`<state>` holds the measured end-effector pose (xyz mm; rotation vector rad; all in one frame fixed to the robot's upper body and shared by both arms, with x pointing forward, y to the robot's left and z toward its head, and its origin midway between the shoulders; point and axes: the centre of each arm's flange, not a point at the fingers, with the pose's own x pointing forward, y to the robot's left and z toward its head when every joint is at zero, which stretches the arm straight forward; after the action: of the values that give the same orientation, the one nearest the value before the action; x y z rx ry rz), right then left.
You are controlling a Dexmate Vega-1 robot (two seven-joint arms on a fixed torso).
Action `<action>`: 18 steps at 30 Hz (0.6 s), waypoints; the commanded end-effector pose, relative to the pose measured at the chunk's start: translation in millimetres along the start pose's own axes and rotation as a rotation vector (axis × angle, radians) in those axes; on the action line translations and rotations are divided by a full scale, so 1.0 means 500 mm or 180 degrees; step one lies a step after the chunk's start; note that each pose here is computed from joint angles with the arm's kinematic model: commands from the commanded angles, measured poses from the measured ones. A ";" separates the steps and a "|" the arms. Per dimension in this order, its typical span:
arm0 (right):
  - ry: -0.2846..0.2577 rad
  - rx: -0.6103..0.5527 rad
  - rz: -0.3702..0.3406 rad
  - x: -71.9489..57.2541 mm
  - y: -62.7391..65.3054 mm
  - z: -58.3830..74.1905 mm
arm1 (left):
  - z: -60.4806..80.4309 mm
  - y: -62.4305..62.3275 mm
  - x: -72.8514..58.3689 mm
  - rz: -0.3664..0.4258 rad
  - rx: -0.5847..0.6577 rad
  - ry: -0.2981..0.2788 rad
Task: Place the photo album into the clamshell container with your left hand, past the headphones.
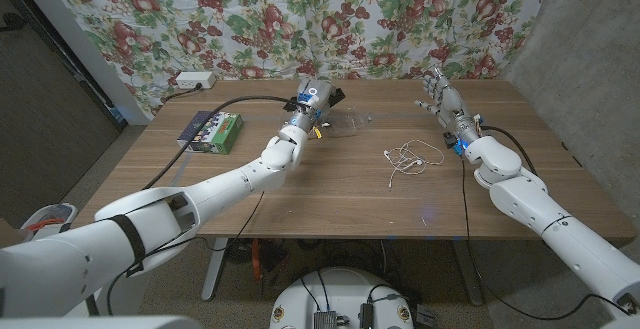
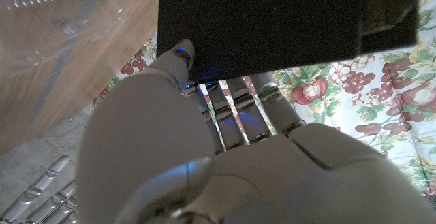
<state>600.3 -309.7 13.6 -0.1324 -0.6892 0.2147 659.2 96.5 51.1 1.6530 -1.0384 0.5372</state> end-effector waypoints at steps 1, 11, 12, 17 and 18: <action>0.0001 0.0020 0.0002 -0.006 -0.003 -0.003 | 0.018 -0.008 -0.010 -0.0020 0.0010 -0.0064; -0.0012 0.0031 -0.0016 -0.017 -0.007 -0.003 | 0.026 -0.006 -0.031 -0.0007 0.0081 -0.0138; -0.0015 0.0038 -0.0015 -0.018 -0.007 -0.004 | 0.027 -0.006 -0.035 0.0001 0.0092 -0.0155; -0.0016 0.0054 -0.0010 -0.020 -0.007 -0.006 | 0.030 0.003 -0.057 0.0112 0.0124 -0.0212; -0.0015 0.0057 -0.0006 -0.020 -0.006 -0.007 | 0.029 0.006 -0.061 0.0145 0.0126 -0.0216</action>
<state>596.9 -314.1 8.4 -0.1236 -0.6913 0.2155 652.3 90.8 35.2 1.6871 -1.0675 0.5201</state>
